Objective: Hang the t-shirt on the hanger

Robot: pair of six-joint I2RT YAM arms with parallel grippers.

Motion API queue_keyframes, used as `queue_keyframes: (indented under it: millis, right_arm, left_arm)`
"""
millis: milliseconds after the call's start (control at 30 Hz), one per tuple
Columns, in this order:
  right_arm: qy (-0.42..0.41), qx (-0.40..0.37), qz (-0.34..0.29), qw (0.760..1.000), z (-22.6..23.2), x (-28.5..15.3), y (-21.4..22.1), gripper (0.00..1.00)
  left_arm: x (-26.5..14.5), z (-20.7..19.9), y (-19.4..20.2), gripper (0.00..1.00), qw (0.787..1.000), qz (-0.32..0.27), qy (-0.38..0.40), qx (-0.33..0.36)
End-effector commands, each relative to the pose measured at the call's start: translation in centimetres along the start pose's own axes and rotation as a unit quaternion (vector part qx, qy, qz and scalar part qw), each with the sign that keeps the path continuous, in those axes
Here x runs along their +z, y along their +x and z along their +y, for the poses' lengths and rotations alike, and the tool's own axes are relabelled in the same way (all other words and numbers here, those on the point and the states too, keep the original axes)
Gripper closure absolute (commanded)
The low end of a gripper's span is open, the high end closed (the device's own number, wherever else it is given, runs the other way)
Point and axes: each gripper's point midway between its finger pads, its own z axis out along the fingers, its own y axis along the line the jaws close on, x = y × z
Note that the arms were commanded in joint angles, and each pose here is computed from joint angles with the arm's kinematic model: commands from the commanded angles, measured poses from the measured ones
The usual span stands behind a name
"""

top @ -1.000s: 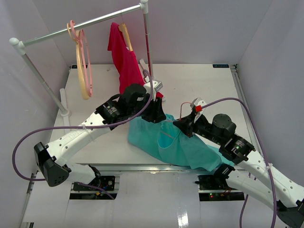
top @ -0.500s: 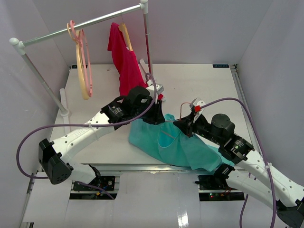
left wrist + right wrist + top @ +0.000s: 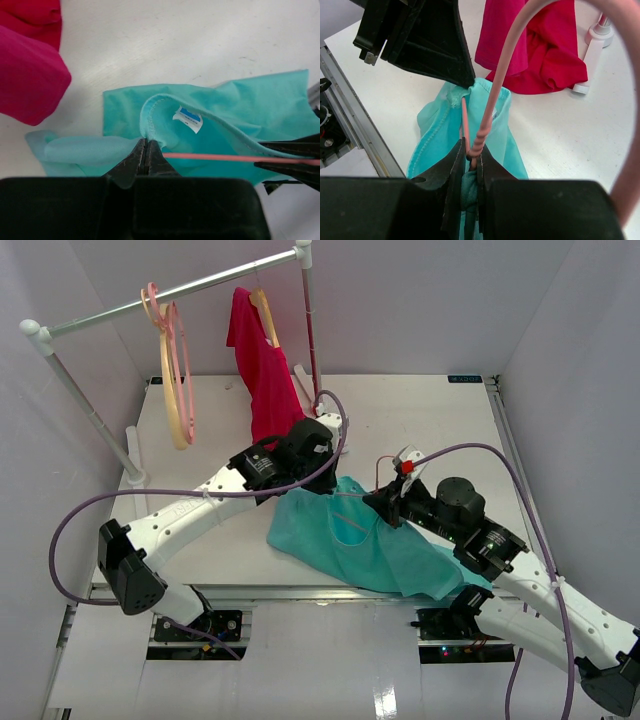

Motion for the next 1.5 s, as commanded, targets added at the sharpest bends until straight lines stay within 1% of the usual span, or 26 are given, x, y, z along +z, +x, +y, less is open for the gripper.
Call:
queue_keyframes:
  millis: [0, 200, 267, 300, 367, 400, 467, 533, 600, 733, 867, 900, 967, 1033, 1133, 1233, 1367, 1467]
  right_arm:
    - [0.001, -0.005, -0.017, 1.0, 0.0, 1.4, -2.4, 0.92]
    - [0.012, -0.001, -0.01, 1.0, -0.6, 2.6, -1.7, 0.92]
    - [0.016, 0.001, -0.015, 1.0, -0.8, 2.8, -1.8, 0.92]
    - [0.019, 0.002, -0.018, 1.0, -0.9, 2.9, -1.8, 0.92]
    - [0.024, 0.006, -0.021, 0.999, -1.1, 3.0, -1.7, 0.92]
    - [0.024, 0.007, -0.026, 0.999, -1.1, 3.0, -1.9, 0.92]
    - [0.024, 0.01, -0.03, 0.999, -1.0, 3.0, -1.9, 0.92]
    - [0.026, 0.011, -0.037, 0.999, -1.1, 3.0, -2.2, 0.92]
    - [0.027, 0.016, -0.045, 0.999, -1.1, 3.0, -2.6, 0.92]
    - [0.024, 0.018, -0.063, 0.998, -0.9, 2.8, -3.5, 0.92]
    - [0.009, 0.017, -0.077, 0.997, -0.3, 2.2, -4.6, 0.92]
    - [0.006, 0.015, -0.079, 0.997, -0.1, 2.0, -4.8, 0.92]
    - [-0.002, 0.01, -0.089, 0.996, 0.3, 1.1, -5.2, 0.92]
    - [-0.02, 0.002, -0.099, 0.995, 1.0, 0.1, -5.8, 0.92]
    - [-0.066, -0.013, -0.104, 0.992, 2.9, -1.8, -6.7, 0.92]
    - [-0.108, -0.017, -0.135, 0.985, 4.7, -4.1, -8.1, 0.92]
    - [-0.162, -0.02, -0.158, 0.974, 6.9, -6.4, -9.4, 0.92]
    - [-0.178, -0.02, -0.164, 0.97, 7.5, -6.9, -9.9, 0.92]
  left_arm:
    - [-0.7, -0.1, -1.5, 1.0, 0.997, -0.014, -0.059, 0.039]
    - [-1.0, -2.6, -1.4, 1.0, 0.997, -0.018, -0.04, 0.057]
    - [-1.1, -3.2, -1.0, 0.98, 0.997, -0.016, -0.027, 0.064]
    - [-1.1, -3.5, -0.8, 0.96, 0.997, -0.015, -0.019, 0.067]
    - [-1.4, -4.4, -0.2, 0.8, 0.997, -0.011, 0.01, 0.071]
    - [-1.8, -5.1, 0.0, 0.75, 0.997, -0.012, 0.036, 0.073]
    - [-2.9, -7.0, -0.7, 0.69, 0.992, -0.044, 0.097, 0.071]
    - [-5.1, -8.5, -0.7, 0.63, 0.983, -0.064, 0.158, 0.067]
    - [-6.8, -9.9, -1.4, 0.55, 0.973, -0.087, 0.204, 0.062]
    - [-8.7, -10.8, -1.4, 0.52, 0.964, -0.092, 0.24, 0.066]
    - [-9.9, -9.2, -2.5, 0.51, 0.968, -0.128, 0.206, 0.068]
    - [-10.1, -8.3, -2.7, 0.5, 0.971, -0.134, 0.183, 0.071]
    - [-10.3, -5.6, -2.9, 0.5, 0.979, -0.145, 0.115, 0.086]
    - [-10.4, -2.9, -2.5, 0.5, 0.982, -0.144, 0.055, 0.11]
    - [-11.2, -0.7, -1.8, 0.5, 0.98, -0.131, 0.011, 0.146]
    - [-12.4, -0.6, -0.7, 0.51, 0.978, -0.107, 0.023, 0.176]
    - [-13.4, -1.6, -0.2, 0.51, 0.97, -0.108, 0.065, 0.207]
    - [-13.0, -2.5, 0.6, 0.5, 0.964, -0.104, 0.098, 0.225]
